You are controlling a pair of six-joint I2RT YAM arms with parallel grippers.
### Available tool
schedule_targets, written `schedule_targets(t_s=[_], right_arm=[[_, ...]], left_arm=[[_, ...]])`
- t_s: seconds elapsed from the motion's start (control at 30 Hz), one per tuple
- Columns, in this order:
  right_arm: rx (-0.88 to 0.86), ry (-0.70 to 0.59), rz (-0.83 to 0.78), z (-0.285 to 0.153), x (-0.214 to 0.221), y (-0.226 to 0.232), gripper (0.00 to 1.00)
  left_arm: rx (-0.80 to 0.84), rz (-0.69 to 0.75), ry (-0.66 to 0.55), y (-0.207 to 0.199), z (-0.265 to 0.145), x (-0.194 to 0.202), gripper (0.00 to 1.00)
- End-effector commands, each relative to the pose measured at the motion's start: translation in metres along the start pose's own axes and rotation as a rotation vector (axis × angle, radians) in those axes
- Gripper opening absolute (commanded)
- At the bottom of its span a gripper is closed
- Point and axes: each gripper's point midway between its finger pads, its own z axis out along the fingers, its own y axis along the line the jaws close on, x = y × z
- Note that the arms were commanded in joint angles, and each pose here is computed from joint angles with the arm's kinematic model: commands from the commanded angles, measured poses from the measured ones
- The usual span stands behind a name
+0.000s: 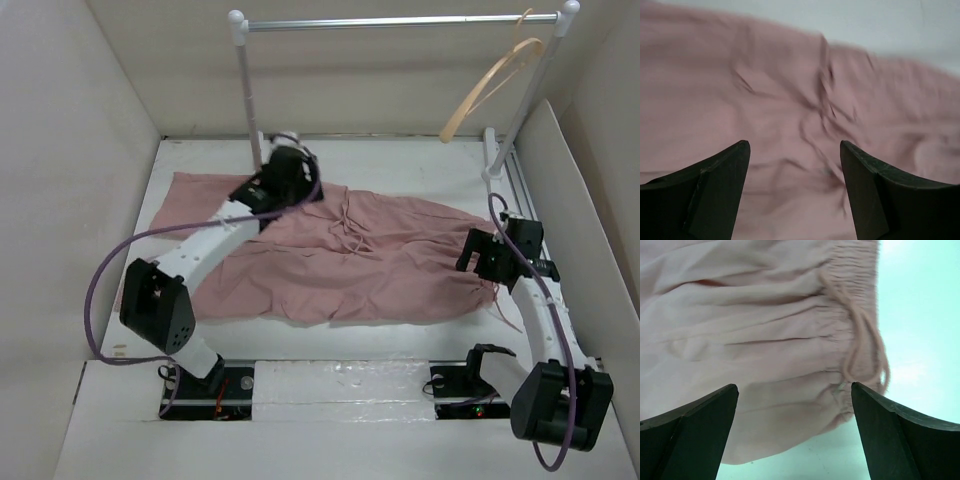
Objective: Place the trousers on the hanger
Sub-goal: Flatten out the trousers at the center of the board.
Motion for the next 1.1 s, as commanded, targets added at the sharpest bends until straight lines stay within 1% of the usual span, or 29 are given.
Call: schedule_targets(t_s=[0.0,0.03,0.07,0.1,0.13,0.17,0.2,0.23,0.27,0.33,0.4,0.57,0.6,0.67,0.7,0.77,0.8,0.83,0.9,0.93,0.97,1.0,1.03,1.07], right_arm=[[0.154,-0.029,0.112,-0.009,-0.005,-0.031,1.00],[0.209,-0.025,0.132,-0.009,0.000,-0.042,1.00],[0.221,-0.019,0.155,-0.007,0.003,-0.043,1.00],[0.234,-0.015,0.176,-0.006,0.005,-0.048,1.00],[0.232,0.017,0.201,0.000,0.015,-0.047,1.00],[0.223,0.033,0.212,0.003,0.019,-0.046,1.00],[0.210,0.060,0.242,0.009,0.027,-0.045,1.00],[0.212,0.059,0.256,0.009,0.027,-0.044,1.00],[0.178,0.093,0.274,0.014,0.038,-0.038,1.00],[0.181,0.096,0.306,0.017,0.045,-0.038,1.00],[0.188,0.101,0.324,0.019,0.055,-0.040,1.00],[0.197,0.146,0.370,0.026,0.075,-0.040,0.96],[0.195,0.156,0.373,0.031,0.080,-0.041,0.91],[0.176,0.161,0.375,0.035,0.082,-0.038,0.86],[0.163,0.145,0.368,0.038,0.078,-0.037,0.72],[0.155,0.149,0.358,0.043,0.074,-0.037,0.55],[0.151,0.144,0.347,0.044,0.070,-0.037,0.34],[0.170,0.132,0.347,0.044,0.060,-0.042,0.23],[0.211,0.139,0.324,0.039,0.052,-0.053,0.03],[0.285,0.125,0.315,0.034,0.047,-0.072,0.00],[0.315,0.086,0.313,0.027,0.028,-0.079,0.00],[0.356,0.083,0.314,0.020,0.025,-0.088,0.00],[0.432,0.052,0.327,0.011,0.017,-0.106,0.00],[0.467,0.015,0.320,0.003,0.003,-0.115,0.00]], left_arm=[[0.102,0.085,0.112,-0.045,-0.007,0.071,0.69],[0.120,0.120,0.137,-0.056,-0.008,0.088,0.68],[0.162,0.164,0.170,-0.077,-0.018,0.110,0.68],[0.181,0.189,0.189,-0.086,-0.020,0.121,0.68],[0.196,0.210,0.199,-0.093,-0.024,0.130,0.68],[0.226,0.234,0.205,-0.104,-0.032,0.141,0.67],[0.258,0.239,0.206,-0.107,-0.043,0.150,0.67],[0.264,0.239,0.211,-0.108,-0.044,0.151,0.67],[0.295,0.209,0.194,-0.113,-0.048,0.148,0.66],[0.342,0.188,0.196,-0.111,-0.058,0.152,0.65],[0.347,0.183,0.176,-0.107,-0.062,0.145,0.65],[0.346,0.204,0.184,-0.102,-0.066,0.146,0.65],[0.347,0.203,0.183,-0.102,-0.067,0.146,0.65],[0.348,0.202,0.181,-0.101,-0.068,0.146,0.64],[0.349,0.200,0.178,-0.100,-0.069,0.145,0.64],[0.325,0.205,0.174,-0.095,-0.069,0.144,0.64],[0.312,0.200,0.161,-0.091,-0.068,0.138,0.64],[0.299,0.205,0.153,-0.089,-0.068,0.136,0.64],[0.234,0.191,0.139,-0.069,-0.062,0.125,0.64],[0.205,0.187,0.133,-0.060,-0.060,0.120,0.64],[0.181,0.182,0.131,-0.051,-0.059,0.116,0.64],[0.146,0.156,0.110,-0.038,-0.056,0.104,0.65],[0.121,0.145,0.100,-0.029,-0.055,0.097,0.65],[0.098,0.133,0.100,-0.021,-0.055,0.093,0.65]])
